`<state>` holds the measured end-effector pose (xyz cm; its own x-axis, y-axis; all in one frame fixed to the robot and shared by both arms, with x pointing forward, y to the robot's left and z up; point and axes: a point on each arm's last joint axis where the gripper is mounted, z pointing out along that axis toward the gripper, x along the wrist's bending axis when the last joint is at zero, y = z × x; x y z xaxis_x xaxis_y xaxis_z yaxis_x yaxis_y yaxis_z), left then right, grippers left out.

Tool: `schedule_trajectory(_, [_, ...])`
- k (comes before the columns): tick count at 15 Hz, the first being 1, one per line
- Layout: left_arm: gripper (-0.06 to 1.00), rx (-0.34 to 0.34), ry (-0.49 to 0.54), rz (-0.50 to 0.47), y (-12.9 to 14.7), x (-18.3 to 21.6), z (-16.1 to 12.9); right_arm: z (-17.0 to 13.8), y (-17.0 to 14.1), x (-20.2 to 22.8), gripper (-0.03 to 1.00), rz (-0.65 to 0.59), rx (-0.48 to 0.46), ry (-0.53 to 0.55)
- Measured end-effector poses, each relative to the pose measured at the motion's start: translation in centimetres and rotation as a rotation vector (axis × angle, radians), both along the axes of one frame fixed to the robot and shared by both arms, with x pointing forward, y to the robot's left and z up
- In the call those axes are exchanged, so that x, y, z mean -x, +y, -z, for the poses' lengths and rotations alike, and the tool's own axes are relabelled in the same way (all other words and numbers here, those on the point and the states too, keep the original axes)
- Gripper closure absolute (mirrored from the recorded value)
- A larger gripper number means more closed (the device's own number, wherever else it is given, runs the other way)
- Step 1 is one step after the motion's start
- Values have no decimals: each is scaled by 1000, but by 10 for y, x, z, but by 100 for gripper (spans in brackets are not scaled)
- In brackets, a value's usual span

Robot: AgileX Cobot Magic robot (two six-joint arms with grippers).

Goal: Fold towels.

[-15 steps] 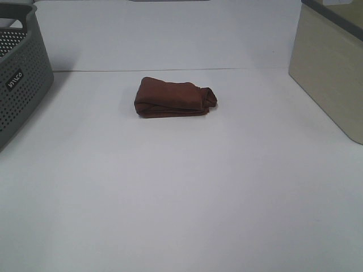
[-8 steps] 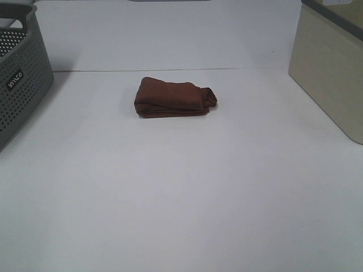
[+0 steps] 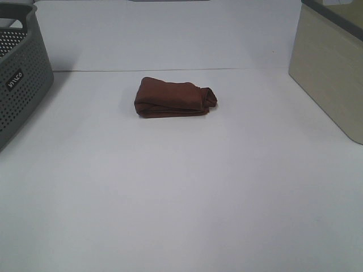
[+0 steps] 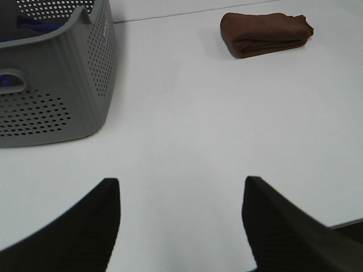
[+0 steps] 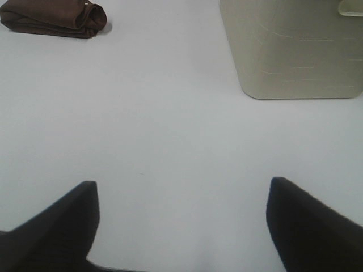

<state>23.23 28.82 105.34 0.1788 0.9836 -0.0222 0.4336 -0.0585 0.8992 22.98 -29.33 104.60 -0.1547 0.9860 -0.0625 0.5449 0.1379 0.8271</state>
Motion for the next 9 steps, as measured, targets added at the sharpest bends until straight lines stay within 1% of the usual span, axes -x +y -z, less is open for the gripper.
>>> schedule_trajectory(5, [34,0,0,-1,0,0,0,0,0,0,20,13,0,0])
schedule_trajectory(9, [34,0,0,-1,0,0,0,1,0,3,20,13,-1,-21])
